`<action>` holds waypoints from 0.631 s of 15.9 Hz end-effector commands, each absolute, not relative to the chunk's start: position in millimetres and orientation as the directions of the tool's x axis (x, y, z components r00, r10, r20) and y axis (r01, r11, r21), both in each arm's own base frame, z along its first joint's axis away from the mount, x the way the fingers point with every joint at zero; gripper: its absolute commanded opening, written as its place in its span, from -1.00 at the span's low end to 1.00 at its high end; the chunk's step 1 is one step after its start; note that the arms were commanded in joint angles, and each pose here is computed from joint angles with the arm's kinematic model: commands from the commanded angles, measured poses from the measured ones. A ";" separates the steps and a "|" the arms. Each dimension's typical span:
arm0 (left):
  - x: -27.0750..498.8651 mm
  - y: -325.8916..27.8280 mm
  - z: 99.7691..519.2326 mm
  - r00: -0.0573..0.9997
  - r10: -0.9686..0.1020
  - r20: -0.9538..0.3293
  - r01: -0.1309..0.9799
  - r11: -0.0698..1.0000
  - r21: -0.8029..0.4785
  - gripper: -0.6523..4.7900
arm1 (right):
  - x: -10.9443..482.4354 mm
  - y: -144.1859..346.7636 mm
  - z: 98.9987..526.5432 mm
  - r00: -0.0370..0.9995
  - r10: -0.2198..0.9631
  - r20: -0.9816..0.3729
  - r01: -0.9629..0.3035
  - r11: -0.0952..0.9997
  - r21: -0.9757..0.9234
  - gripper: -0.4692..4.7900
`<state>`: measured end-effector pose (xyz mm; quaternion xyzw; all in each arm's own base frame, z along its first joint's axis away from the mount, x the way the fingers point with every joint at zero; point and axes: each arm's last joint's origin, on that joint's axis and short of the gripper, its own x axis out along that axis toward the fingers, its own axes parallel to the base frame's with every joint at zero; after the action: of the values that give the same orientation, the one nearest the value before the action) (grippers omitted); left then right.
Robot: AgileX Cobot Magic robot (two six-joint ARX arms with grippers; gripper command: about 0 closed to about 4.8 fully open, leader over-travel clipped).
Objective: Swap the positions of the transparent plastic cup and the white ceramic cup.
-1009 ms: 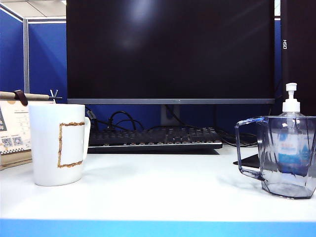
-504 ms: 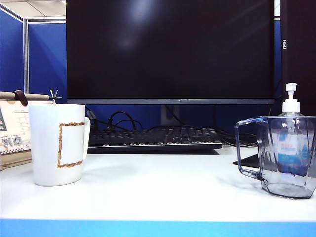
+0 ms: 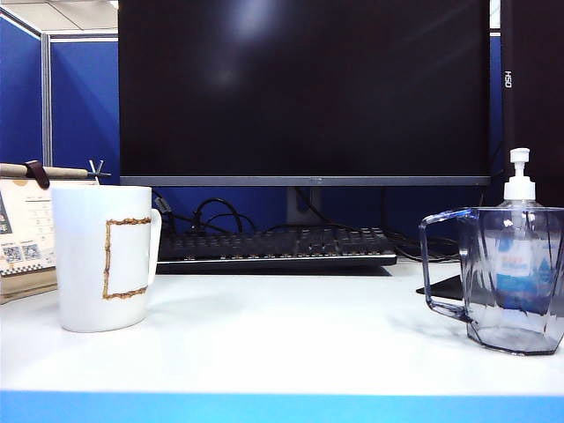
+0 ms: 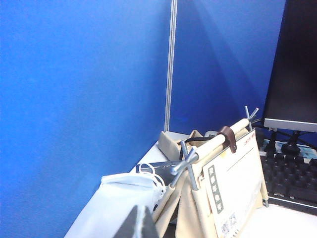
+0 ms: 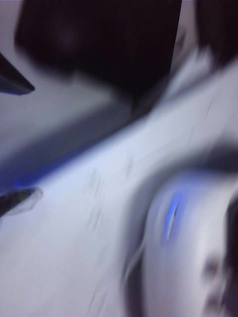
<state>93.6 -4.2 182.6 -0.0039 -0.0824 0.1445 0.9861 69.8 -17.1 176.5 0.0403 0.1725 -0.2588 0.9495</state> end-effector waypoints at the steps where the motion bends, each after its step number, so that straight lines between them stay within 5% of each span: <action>1: 93.3 -4.2 184.1 0.944 0.282 0.172 -0.280 0.959 -0.036 -0.78 | 74.8 -6.9 182.8 0.941 -0.121 -0.317 0.170 0.977 0.131 0.10; 10: 93.3 -4.2 184.1 0.944 0.282 0.172 -0.280 0.959 -0.036 -0.78 | 74.9 -5.3 182.7 0.946 -0.066 -0.318 0.119 0.982 0.148 0.10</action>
<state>93.6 -4.2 182.6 -0.0041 -0.0824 0.1445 0.9861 74.8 -5.4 179.8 0.0839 0.1685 -0.0498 0.9809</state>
